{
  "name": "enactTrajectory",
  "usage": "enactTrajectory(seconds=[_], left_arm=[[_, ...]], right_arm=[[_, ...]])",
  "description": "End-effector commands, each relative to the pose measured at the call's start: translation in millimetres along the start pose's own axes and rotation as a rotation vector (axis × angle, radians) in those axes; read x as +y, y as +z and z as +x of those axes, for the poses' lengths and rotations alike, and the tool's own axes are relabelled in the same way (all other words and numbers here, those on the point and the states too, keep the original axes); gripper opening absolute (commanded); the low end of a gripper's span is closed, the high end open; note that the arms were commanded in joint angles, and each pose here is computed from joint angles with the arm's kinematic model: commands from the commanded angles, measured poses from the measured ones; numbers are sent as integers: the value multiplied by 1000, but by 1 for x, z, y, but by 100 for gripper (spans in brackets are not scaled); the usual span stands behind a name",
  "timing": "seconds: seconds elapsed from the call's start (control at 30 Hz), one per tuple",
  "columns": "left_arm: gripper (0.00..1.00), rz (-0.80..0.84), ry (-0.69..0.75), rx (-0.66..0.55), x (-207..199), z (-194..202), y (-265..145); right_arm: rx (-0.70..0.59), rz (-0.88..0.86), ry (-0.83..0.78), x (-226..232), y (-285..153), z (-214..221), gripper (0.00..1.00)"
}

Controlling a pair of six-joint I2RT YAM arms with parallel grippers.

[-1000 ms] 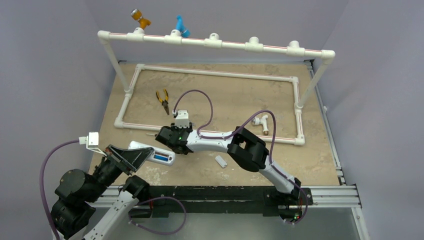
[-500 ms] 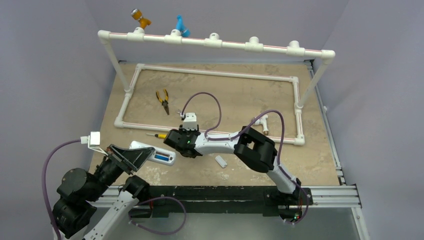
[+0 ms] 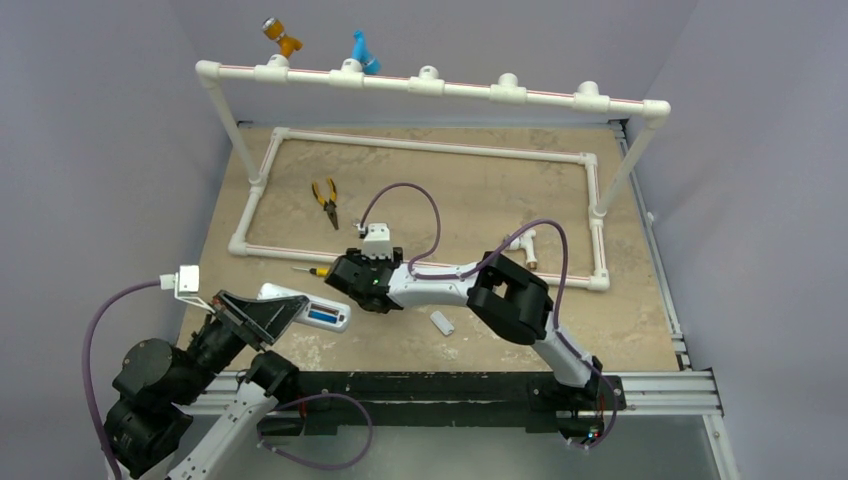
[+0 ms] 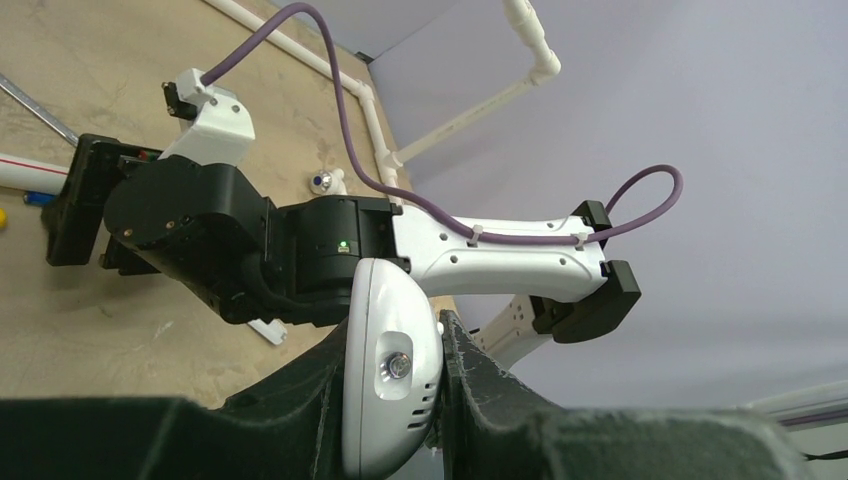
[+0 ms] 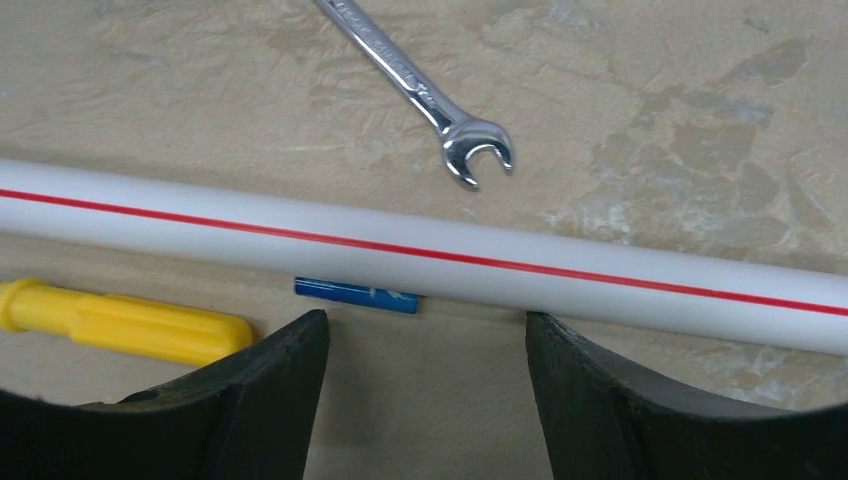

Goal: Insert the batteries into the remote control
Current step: Move the battery to the center of the board.

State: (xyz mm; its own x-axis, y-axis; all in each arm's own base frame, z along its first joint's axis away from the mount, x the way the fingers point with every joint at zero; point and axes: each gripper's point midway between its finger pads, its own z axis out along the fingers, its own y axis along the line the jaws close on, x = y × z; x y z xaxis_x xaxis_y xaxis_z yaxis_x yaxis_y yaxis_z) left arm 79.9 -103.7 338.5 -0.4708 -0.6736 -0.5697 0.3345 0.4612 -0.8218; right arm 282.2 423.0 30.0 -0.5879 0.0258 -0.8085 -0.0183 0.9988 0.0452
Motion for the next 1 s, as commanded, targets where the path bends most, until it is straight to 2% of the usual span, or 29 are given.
enactTrajectory(seconds=[0.0,0.17,0.27,0.63,0.97], left_arm=[[0,40,6,-27,-10,-6,-5],[0,41,5,-23,-11,-5,-7],[0,35,12,-25,-11,-6,-11],[0,28,20,-32,-11,-7,-19],[0,28,21,-28,-9,-6,-19]], right_arm=[[75,-67,36,26,5,17,71],[79,-76,45,42,13,18,73],[78,-35,51,43,19,19,72],[53,129,77,9,47,24,64],[35,193,14,-8,53,29,51]])
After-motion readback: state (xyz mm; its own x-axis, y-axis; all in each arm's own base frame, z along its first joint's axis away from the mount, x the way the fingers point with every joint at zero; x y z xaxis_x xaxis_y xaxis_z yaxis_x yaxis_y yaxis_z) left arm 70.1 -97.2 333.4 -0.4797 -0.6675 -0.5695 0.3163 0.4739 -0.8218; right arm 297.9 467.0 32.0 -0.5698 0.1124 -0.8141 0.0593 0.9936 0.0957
